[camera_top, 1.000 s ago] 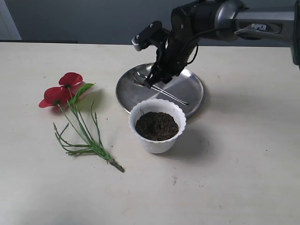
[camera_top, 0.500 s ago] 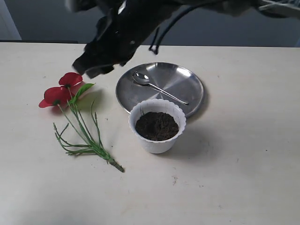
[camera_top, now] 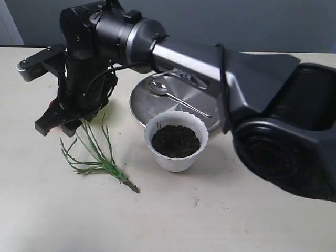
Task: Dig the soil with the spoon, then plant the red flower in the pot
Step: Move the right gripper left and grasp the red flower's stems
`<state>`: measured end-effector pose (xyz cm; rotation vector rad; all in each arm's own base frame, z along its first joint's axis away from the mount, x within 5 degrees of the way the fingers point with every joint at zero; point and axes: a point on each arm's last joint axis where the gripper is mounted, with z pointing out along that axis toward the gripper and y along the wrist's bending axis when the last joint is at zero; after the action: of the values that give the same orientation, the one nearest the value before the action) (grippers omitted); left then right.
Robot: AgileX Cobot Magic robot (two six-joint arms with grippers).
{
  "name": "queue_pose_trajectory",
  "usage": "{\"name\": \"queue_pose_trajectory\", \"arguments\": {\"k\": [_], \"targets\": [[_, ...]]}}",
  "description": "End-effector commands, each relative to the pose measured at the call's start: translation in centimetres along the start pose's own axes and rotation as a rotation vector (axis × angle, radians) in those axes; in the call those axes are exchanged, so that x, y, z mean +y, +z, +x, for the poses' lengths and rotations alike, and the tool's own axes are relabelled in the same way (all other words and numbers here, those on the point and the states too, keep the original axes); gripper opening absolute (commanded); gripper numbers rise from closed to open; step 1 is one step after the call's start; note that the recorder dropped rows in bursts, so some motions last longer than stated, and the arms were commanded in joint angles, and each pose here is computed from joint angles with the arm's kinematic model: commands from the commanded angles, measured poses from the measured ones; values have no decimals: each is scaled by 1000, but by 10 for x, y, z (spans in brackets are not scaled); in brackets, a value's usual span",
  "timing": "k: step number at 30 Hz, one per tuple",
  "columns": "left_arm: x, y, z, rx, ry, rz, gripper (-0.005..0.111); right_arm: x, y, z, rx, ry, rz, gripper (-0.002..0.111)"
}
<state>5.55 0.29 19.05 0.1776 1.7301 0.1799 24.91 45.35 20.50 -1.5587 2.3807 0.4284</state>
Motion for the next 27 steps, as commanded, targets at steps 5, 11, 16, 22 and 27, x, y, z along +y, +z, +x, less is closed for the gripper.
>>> {"name": "queue_pose_trajectory", "arguments": {"k": [5, 11, 16, 22, 27], "targets": [[0, 0, -1, -14, -8, 0, 0, -7, 31, 1, 76, 12, 53, 49], [0, 0, -1, -14, -8, 0, 0, -12, 46, 5, 99, 19, 85, 49], [0, 0, -1, -14, -8, 0, 0, -10, 50, 3, 70, 29, 65, 49], [0, 0, -1, -14, -8, 0, 0, -12, 58, 3, 56, 30, 68, 49], [0, 0, -1, -14, -8, 0, 0, -15, 82, 12, 99, 38, 62, 49]]}}
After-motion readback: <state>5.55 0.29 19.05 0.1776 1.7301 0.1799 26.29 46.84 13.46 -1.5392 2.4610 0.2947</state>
